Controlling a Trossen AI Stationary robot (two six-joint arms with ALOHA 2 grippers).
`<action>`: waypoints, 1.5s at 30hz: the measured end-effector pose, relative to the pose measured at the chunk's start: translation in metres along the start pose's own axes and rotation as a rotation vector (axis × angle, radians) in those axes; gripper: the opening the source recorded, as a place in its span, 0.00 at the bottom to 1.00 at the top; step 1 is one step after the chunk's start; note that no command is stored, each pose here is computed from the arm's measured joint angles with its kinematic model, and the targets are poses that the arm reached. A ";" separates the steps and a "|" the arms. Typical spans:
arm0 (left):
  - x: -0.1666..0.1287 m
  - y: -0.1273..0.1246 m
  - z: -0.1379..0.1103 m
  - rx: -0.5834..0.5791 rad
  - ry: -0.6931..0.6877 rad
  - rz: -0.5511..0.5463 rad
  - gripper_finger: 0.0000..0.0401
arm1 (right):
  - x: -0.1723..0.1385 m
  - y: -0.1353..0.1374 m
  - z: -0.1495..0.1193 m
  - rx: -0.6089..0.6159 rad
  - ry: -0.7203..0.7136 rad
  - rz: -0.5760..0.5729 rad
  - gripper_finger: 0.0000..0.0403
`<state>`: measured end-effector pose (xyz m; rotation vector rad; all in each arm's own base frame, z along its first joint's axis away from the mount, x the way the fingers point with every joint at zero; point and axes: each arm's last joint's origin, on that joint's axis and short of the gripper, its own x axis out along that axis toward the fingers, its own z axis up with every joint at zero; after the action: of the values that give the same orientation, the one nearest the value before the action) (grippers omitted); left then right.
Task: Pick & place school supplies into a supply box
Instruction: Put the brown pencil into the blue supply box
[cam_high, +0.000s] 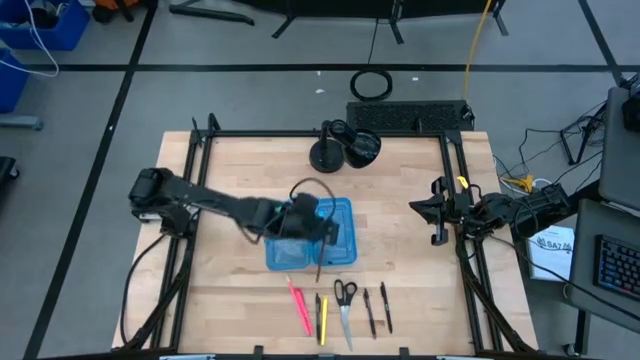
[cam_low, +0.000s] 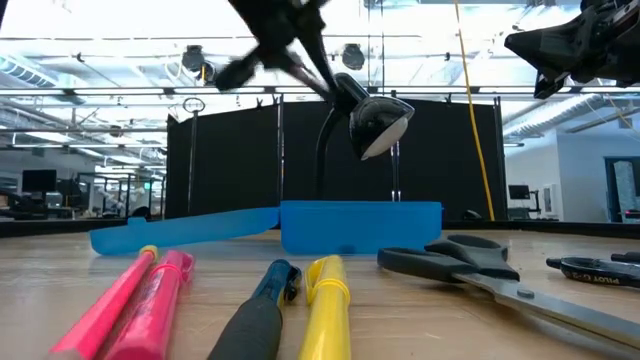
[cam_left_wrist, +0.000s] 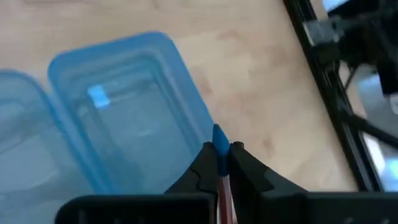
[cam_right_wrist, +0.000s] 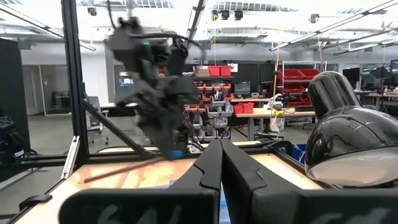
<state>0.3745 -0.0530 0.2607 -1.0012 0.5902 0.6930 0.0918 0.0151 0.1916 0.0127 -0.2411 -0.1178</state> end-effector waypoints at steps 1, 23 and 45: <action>0.007 0.004 0.006 -0.009 0.003 0.026 0.05 | 0.000 0.000 0.000 -0.007 0.001 0.000 0.00; 0.076 0.040 0.041 -0.166 -0.031 0.216 0.06 | 0.000 0.000 0.005 -0.024 -0.047 -0.003 0.00; 0.098 0.053 0.012 -0.160 -0.003 0.354 0.06 | 0.000 0.000 0.005 -0.027 -0.047 -0.002 0.00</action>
<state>0.3990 0.0013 0.1657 -1.0534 0.7267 1.0676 0.0906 0.0148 0.1962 -0.0163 -0.2862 -0.1232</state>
